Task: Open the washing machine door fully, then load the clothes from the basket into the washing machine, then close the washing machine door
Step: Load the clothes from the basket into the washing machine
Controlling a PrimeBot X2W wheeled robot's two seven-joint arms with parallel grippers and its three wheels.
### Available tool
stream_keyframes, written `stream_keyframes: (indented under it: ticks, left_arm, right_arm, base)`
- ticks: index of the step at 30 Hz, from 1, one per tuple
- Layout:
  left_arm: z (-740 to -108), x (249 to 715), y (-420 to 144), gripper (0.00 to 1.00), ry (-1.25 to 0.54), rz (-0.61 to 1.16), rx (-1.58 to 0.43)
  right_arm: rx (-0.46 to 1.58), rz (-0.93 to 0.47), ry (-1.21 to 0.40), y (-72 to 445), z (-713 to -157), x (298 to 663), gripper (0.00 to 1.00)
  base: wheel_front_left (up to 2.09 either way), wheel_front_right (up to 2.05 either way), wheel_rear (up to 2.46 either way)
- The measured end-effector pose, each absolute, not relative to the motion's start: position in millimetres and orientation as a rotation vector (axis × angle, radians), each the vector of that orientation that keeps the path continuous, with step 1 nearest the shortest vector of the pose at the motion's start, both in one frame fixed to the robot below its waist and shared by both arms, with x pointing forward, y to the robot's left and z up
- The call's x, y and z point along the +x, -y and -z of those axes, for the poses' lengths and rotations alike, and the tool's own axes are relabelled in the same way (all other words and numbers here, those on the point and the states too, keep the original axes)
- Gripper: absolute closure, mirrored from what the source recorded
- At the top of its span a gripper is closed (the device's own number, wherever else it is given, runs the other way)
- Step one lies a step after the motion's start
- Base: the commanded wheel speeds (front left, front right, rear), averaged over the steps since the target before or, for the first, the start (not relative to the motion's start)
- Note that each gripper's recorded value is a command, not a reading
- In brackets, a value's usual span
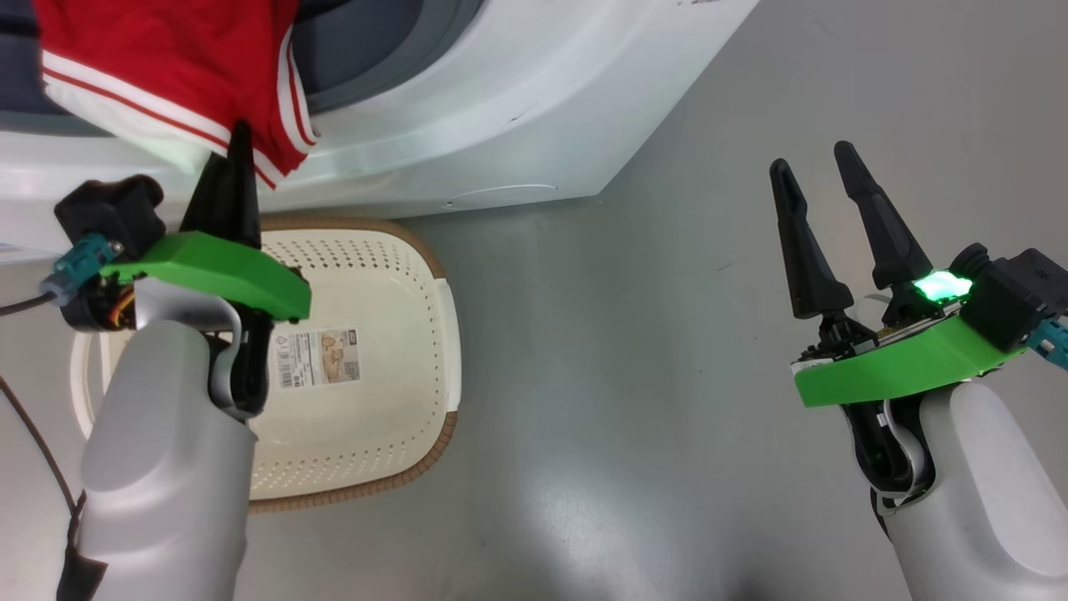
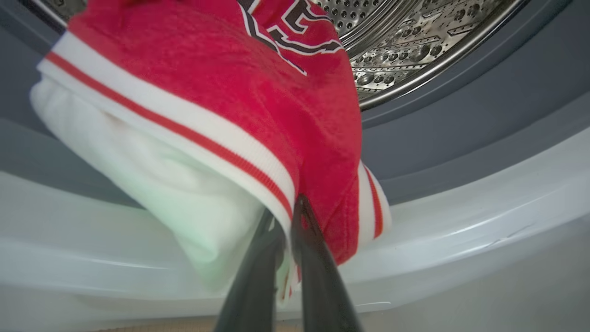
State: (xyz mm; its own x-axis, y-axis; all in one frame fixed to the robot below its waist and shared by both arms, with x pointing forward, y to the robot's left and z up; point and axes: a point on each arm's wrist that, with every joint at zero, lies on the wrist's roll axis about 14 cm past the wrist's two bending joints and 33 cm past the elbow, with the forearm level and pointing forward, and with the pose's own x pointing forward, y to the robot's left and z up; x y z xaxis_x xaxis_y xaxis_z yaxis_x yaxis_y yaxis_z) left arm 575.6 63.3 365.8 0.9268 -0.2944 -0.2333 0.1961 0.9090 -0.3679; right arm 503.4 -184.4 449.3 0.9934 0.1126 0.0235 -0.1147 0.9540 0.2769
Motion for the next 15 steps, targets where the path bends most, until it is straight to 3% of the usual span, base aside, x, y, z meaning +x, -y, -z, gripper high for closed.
stream_keyframes:
  ticks: [15]
  left_arm:
    - [-421.7, 629.5, -69.3, 1.0, -0.162, 0.288, -0.263]
  right_arm:
    - [0.283, -0.118, -0.007, 183.0, -442.9, 504.0, 0.0]
  base:
    - [0.0, 0.0, 0.0]
